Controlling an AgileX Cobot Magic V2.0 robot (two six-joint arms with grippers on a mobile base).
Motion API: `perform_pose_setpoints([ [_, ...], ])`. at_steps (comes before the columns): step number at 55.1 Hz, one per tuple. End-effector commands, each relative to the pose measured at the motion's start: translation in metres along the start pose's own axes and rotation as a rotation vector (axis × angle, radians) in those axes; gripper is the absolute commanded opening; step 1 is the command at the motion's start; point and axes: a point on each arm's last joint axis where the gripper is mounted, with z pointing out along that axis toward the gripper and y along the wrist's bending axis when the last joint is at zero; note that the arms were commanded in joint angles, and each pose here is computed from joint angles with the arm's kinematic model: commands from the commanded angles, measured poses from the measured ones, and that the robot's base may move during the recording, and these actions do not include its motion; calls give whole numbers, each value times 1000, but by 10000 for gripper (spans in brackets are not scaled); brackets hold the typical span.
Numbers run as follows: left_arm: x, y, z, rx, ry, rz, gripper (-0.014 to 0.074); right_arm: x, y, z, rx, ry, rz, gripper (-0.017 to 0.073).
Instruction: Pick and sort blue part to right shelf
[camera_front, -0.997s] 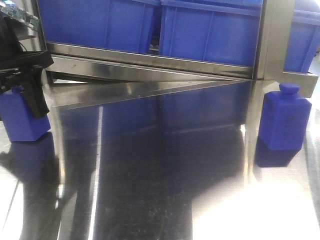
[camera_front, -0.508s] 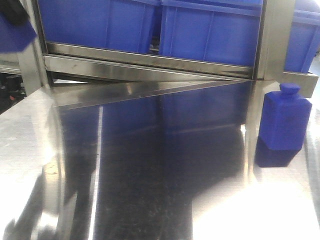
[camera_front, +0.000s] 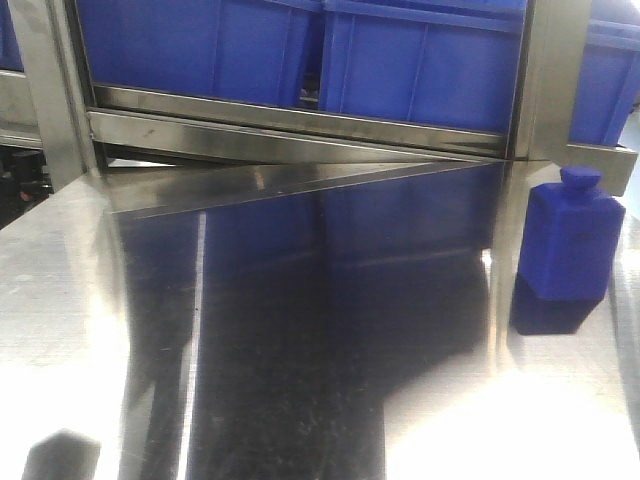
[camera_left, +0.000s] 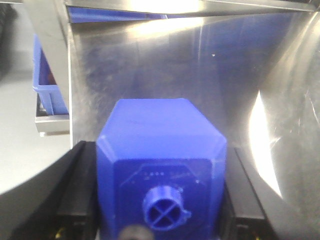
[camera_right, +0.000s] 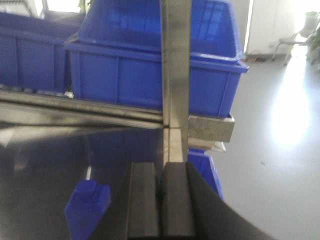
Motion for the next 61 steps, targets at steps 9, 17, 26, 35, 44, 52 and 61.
perform_pose_setpoints([
  [9, 16, -1, -25, 6, -205, -7, 375, -63, 16, 33, -142, 123, -41, 370],
  [17, 18, -1, -33, 8, -246, -2, 375, -74, 39, 66, -266, 297, -81, 617],
  [26, 18, -2, -35, 8, -260, -2, 375, -71, 58, 98, -324, 411, -96, 633],
  [35, 18, -2, -35, 8, -259, -2, 375, -79, 71, 137, -274, 684, -39, 633],
  [44, 18, -2, -35, 8, -259, -2, 375, -83, 75, 175, -156, 908, -9, 633],
  [52, 18, -2, -35, 8, -259, -2, 375, -72, 81, 207, -110, 1032, -9, 633],
  [61, 18, -2, -35, 8, -259, -2, 375, -45, 85, 231, -76, 1128, -22, 633],
])
